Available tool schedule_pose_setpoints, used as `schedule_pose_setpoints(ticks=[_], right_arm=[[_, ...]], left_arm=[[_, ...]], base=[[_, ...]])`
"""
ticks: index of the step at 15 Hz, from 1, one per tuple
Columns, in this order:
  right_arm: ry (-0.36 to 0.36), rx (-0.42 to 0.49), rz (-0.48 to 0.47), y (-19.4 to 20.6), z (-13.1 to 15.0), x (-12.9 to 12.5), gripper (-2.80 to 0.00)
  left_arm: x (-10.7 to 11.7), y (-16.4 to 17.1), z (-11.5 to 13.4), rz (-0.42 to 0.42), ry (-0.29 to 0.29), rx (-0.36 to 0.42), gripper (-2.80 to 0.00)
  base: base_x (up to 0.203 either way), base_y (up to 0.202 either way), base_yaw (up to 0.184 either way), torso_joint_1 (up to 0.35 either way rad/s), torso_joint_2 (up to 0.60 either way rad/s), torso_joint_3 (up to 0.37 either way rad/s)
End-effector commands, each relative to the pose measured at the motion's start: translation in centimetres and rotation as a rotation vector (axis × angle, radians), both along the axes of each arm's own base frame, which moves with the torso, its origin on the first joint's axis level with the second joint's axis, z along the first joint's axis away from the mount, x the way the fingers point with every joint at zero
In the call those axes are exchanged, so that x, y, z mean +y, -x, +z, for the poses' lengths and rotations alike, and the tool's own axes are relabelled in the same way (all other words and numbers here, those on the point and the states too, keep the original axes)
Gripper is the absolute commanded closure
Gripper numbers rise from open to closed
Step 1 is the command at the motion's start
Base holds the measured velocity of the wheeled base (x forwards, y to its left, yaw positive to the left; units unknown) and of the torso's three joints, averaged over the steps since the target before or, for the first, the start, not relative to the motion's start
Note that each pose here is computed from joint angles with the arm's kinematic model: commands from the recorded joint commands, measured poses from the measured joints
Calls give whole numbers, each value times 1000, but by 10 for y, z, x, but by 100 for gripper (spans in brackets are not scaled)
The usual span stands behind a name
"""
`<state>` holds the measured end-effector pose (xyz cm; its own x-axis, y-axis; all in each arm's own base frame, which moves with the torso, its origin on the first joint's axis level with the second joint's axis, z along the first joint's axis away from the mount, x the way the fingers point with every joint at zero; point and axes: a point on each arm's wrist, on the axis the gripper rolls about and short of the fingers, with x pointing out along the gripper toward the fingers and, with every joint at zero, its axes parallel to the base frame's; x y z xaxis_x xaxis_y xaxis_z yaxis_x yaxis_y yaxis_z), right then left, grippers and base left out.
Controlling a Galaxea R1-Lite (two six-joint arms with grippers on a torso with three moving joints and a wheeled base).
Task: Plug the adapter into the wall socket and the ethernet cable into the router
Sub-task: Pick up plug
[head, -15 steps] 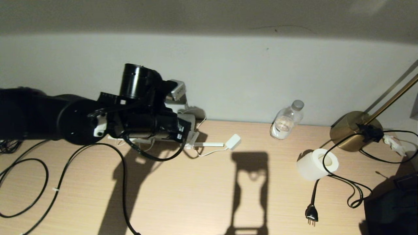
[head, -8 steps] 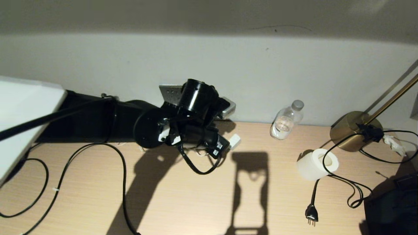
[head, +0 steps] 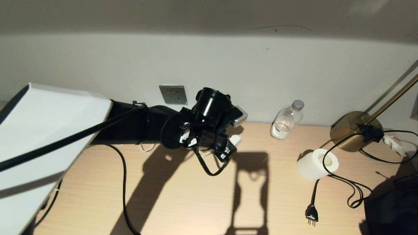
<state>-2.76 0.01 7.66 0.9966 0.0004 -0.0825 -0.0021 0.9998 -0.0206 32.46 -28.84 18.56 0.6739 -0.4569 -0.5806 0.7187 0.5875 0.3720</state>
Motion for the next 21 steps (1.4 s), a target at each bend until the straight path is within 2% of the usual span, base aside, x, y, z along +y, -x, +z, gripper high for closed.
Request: schedule_pose_setpoints(ticks=[1,5,11,17,21], right_arm=[[1,0,0,0,0,0,0],[1,2,0,0,0,0,0],[1,0,1,0,0,0,0],[1,0,1,0,0,0,0],[1,0,1,0,0,0,0]], left_arm=[[-15,-16,-6,-29,-16,-45,-280],[-34,-34,-21,-53,-24,-73,-280],[-34,-43,-32,-39,-20,-81,-280],[-39,-57,-54,-27,2,-106,-280],[-31,-67,-61,-6,0,-101,-280]], base=[[0,0,0,0,0,0],[0,0,0,0,0,0],[0,0,0,0,0,0],[0,0,0,0,0,0],[0,0,0,0,0,0]])
